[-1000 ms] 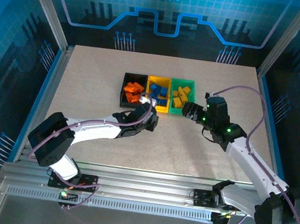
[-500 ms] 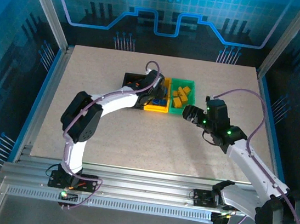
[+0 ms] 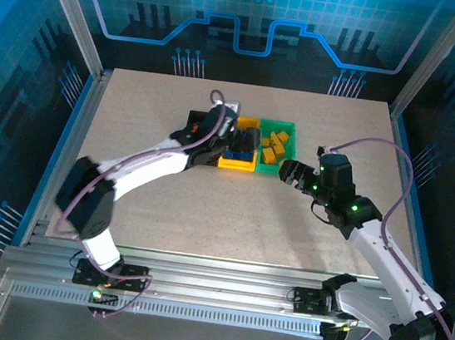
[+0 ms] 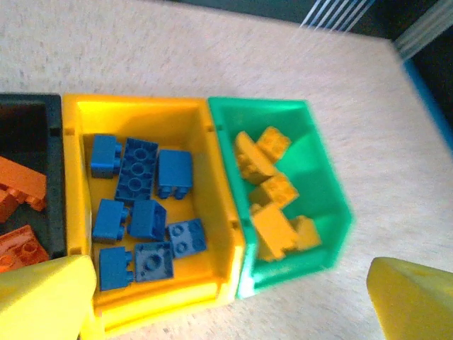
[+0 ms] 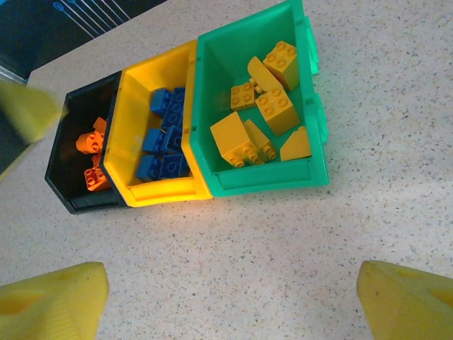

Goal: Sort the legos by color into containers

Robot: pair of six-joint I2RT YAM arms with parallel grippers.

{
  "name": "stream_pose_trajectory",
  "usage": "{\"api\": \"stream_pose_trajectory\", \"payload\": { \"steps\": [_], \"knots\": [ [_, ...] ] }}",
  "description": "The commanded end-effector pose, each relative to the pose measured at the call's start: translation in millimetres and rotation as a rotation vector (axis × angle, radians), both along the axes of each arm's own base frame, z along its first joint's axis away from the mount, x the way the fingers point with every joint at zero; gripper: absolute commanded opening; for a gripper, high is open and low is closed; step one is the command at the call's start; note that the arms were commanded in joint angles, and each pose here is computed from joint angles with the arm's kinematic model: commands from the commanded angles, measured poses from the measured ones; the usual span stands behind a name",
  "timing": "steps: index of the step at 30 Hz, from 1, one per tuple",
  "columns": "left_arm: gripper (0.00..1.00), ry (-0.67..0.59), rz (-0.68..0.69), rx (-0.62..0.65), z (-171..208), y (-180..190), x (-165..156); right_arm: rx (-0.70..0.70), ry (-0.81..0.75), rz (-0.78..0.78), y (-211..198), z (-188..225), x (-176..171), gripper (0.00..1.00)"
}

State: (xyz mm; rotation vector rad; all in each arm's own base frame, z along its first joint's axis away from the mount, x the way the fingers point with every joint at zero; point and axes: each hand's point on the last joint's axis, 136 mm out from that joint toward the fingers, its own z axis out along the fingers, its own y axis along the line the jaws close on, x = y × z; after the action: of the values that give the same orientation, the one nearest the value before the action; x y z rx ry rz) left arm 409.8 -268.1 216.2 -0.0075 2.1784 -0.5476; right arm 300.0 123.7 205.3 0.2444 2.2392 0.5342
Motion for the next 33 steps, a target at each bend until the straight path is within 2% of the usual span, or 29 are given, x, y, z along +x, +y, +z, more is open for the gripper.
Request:
{"api": "stream_pose_trajectory", "payload": {
  "steps": [1,6,10,12,14,18,20,23,25,29,31,33],
  "knots": [
    [0.99,-0.123,0.002,-0.042,30.6,23.0,-32.7,-0.037,-0.022,-0.033,-14.7,-2.9,-4.5,0.98],
    [0.99,-0.303,0.169,-0.019,37.7,97.4,-75.6,-0.071,-0.030,-0.173,-41.2,-12.7,-9.7,1.00],
    [0.99,-0.413,0.380,0.128,30.6,167.9,-91.8,-0.080,-0.044,-0.231,-53.1,-19.6,-13.9,1.00],
    [0.99,-0.400,0.528,0.253,18.7,213.2,-95.9,-0.106,-0.038,-0.273,-61.7,-25.5,-14.9,1.00],
    [0.99,-0.367,0.589,0.357,2.3,244.1,-95.0,-0.135,-0.020,-0.304,-68.2,-32.7,-14.9,1.00],
    [0.99,-0.259,0.707,0.456,-39.0,290.5,-90.0,-0.161,0.021,-0.313,-70.2,-45.1,-12.3,1.00],
    [0.99,-0.231,0.747,0.472,-53.3,304.6,-83.0,-0.177,0.033,-0.316,-71.5,-48.7,-11.5,1.00],
    [0.99,-0.220,0.787,0.421,-70.6,322.7,-68.2,-0.189,0.037,-0.324,-73.9,-51.6,-11.0,1.00],
    [0.99,-0.258,0.788,0.414,-75.2,325.8,-59.9,-0.195,0.032,-0.338,-76.7,-53.9,-11.1,1.00],
    [0.99,-0.321,0.707,0.452,-87.5,315.6,-39.8,-0.214,0.018,-0.354,-81.2,-58.0,-9.6,1.00],
    [0.99,-0.350,0.639,0.429,-94.2,306.4,-32.2,-0.222,0.006,-0.301,-74.6,-57.5,-6.2,1.00],
    [0.99,-0.320,0.546,0.416,-101.4,292.6,-25.6,-0.240,-0.012,-0.249,-69.7,-54.5,-2.5,1.00]
  ]
}}
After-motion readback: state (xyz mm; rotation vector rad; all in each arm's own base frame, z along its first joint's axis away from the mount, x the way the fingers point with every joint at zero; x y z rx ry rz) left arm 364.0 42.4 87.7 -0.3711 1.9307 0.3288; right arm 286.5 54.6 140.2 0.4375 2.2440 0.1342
